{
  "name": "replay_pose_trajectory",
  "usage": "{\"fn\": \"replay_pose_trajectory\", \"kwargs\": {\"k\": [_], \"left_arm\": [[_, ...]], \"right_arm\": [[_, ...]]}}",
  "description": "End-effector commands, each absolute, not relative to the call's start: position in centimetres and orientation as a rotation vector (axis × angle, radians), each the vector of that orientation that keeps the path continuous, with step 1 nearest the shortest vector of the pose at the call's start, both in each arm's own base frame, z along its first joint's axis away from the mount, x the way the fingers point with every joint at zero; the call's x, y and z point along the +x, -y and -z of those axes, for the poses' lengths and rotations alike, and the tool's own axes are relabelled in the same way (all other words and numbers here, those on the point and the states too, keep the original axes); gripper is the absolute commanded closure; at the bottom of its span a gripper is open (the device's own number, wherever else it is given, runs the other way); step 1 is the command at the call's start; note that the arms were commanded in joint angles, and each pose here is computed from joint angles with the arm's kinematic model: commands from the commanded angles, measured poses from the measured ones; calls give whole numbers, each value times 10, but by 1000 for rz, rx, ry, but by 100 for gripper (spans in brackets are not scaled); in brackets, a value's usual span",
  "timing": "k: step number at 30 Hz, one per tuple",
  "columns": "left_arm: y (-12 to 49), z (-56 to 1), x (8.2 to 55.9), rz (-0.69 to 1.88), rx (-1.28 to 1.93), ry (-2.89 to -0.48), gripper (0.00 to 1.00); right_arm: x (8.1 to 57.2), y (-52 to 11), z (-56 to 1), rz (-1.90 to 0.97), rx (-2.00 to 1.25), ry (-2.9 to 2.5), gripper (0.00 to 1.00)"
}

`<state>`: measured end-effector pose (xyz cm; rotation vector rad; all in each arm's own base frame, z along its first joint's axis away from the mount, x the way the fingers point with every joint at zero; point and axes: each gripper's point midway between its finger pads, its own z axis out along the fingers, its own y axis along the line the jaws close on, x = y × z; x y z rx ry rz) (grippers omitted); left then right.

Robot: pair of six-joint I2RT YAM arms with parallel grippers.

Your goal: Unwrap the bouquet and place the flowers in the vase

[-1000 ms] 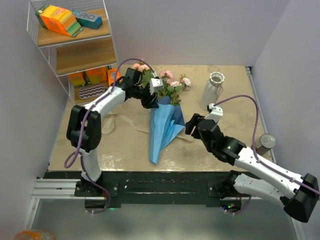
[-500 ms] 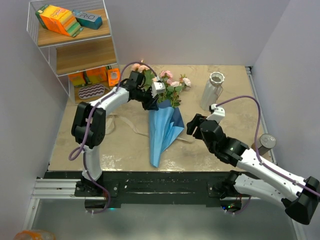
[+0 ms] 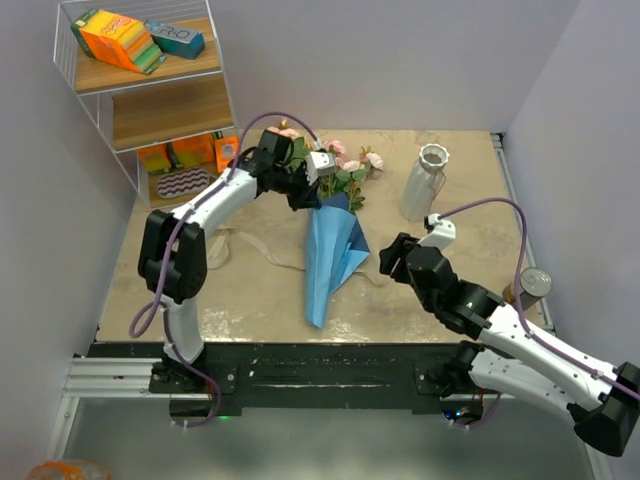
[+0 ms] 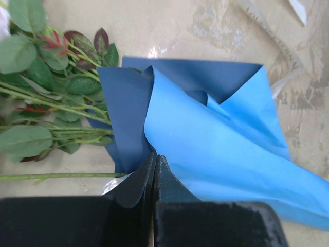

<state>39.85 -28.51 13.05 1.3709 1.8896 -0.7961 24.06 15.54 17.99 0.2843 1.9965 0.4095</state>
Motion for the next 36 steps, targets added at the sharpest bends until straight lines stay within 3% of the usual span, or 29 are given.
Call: {"fn": "replay_pose_trajectory", "kwargs": {"k": [1, 8, 11, 17, 24, 32, 36], "left_arm": [[290, -234, 399, 766, 1304, -1690, 100], [287, -284, 358, 861, 1296, -1591, 100], [284, -295, 343, 881, 1296, -1569, 100], [276, -294, 330, 888, 1292, -1601, 100], [280, -365, 318, 903, 1227, -1445, 100], [262, -310, 291, 889, 1378, -1540, 100], [248, -309, 266, 808, 1504, -1436, 100]], "right_arm": [[241, -150, -187, -416, 321, -1959, 42], [242, -151, -176, -407, 315, -1974, 41], [244, -159, -167, -413, 300, -1991, 31], [255, -173, -158, -404, 271, -2013, 26], [259, -174, -164, -398, 260, -1994, 25], [265, -171, -191, -377, 245, -1940, 25], [271, -173, -219, -383, 226, -1889, 23]]}}
